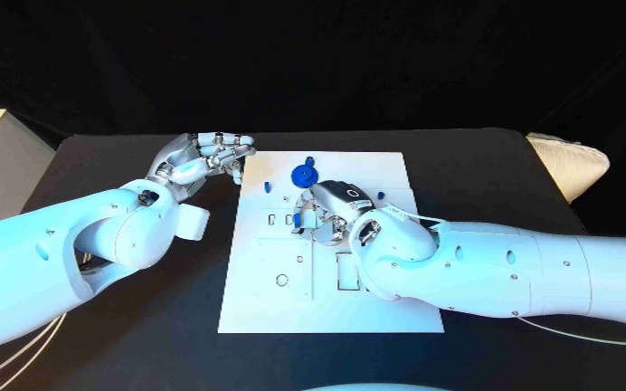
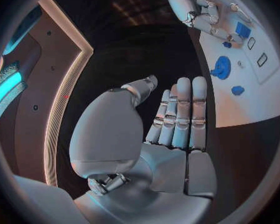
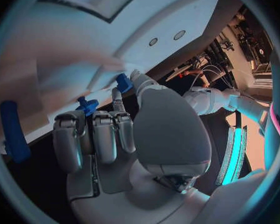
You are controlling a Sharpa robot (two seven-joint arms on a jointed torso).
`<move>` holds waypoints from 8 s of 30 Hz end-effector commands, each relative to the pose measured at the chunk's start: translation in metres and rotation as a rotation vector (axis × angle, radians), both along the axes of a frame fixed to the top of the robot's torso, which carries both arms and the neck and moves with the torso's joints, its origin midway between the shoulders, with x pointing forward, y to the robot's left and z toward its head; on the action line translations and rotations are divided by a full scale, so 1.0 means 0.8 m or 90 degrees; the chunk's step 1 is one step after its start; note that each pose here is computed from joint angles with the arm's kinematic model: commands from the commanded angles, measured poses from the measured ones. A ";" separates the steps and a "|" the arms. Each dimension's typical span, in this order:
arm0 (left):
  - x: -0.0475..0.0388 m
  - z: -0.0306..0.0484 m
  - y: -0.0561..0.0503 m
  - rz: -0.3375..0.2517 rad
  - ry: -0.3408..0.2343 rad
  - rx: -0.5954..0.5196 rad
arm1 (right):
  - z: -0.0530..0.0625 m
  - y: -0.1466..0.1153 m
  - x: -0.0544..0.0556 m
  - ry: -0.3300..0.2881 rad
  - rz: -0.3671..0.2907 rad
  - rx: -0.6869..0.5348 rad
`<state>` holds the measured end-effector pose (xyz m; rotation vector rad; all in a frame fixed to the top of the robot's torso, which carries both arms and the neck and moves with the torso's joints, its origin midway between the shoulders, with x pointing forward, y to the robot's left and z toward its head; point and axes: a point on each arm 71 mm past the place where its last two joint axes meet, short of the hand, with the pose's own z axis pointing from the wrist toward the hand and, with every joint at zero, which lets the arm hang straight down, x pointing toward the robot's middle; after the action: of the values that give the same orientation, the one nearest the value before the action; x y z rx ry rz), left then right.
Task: Assemble the parts on the task board
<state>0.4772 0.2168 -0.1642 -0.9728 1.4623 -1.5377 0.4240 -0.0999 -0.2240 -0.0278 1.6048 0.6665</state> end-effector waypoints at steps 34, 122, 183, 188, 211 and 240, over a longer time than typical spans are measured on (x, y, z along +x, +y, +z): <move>0.026 -0.0135 -0.048 -0.194 0.161 0.543 | 0.094 -0.140 0.086 0.009 -0.129 0.321; 0.055 -0.0463 -0.158 -0.351 0.218 0.805 | 0.100 -0.160 0.119 0.055 -0.185 0.311; 0.057 -0.0395 -0.138 -0.289 0.179 0.750 | 0.095 -0.165 0.120 0.070 -0.187 0.300; 0.055 -0.0387 -0.141 -0.288 0.156 0.768 | 0.094 -0.166 0.120 0.070 -0.188 0.300; 0.049 -0.0455 -0.145 -0.284 0.134 0.801 | 0.093 -0.167 0.119 0.072 -0.188 0.299; 0.049 -0.0531 -0.138 -0.273 0.141 0.814 | 0.093 -0.169 0.119 0.072 -0.189 0.298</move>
<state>0.5164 0.1070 -0.2071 -0.0392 2.3871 -0.4377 0.5196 -0.2362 -0.1497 0.6075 1.4757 0.7965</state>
